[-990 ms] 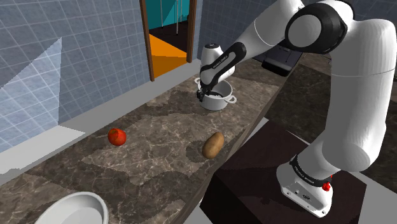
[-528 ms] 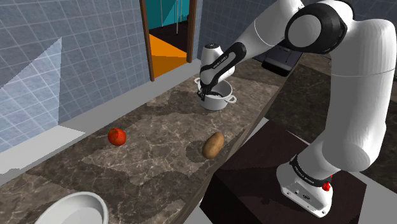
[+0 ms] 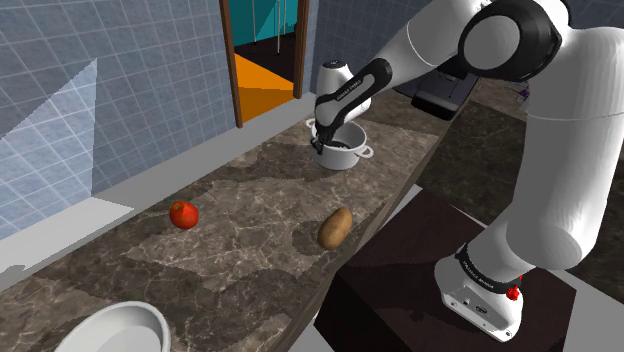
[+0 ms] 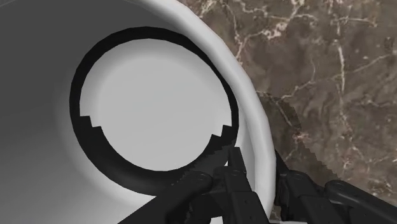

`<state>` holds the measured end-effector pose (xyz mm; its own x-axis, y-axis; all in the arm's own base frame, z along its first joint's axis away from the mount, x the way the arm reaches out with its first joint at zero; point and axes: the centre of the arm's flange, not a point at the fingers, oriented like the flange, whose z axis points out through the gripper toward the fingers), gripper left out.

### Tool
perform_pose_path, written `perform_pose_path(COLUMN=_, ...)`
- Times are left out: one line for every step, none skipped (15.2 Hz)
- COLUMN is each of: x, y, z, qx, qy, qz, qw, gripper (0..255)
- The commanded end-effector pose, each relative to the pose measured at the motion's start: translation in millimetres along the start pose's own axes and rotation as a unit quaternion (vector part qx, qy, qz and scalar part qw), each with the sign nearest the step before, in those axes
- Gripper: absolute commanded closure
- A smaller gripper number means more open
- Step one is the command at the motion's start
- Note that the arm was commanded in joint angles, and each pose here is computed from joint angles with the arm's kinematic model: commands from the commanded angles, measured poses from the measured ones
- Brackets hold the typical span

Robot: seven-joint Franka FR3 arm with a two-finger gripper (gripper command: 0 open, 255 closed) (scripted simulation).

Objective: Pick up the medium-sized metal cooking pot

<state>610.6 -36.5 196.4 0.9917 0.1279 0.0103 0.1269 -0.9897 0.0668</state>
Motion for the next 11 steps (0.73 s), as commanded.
perform_pose_path(x=1, y=2, z=-13, qx=-0.001, qy=0.002, qz=0.000, qw=1.0000, gripper=255)
perform_pose_path(x=1, y=2, z=-19, qx=-0.001, qy=0.002, qz=0.000, qw=1.0000, gripper=255)
perform_pose_path(x=1, y=3, z=-24, qx=-0.001, qy=0.002, qz=0.000, qw=1.0000, gripper=255)
perform_pose_path(x=1, y=3, z=-29, qx=-0.001, qy=0.002, qz=0.000, qw=1.0000, gripper=255)
perform_pose_path(x=1, y=3, z=-35, qx=-0.001, qy=0.002, qz=0.000, qw=1.0000, gripper=255)
perform_pose_path(x=1, y=4, z=-40, qx=-0.001, qy=0.002, qz=0.000, qw=1.0000, gripper=255)
perform_pose_path(x=1, y=4, z=-45, qx=-0.001, qy=0.002, qz=0.000, qw=1.0000, gripper=255)
perform_pose_path(x=1, y=4, z=-50, qx=-0.001, qy=0.002, qz=0.000, qw=1.0000, gripper=255)
perform_pose_path(x=1, y=5, z=-56, qx=-0.001, qy=0.002, qz=0.000, qw=1.0000, gripper=255)
perform_pose_path(x=1, y=5, z=-56, qx=-0.001, qy=0.002, qz=0.000, qw=1.0000, gripper=255)
perform_pose_path(x=1, y=5, z=-56, qx=-0.001, qy=0.002, qz=0.000, qw=1.0000, gripper=255)
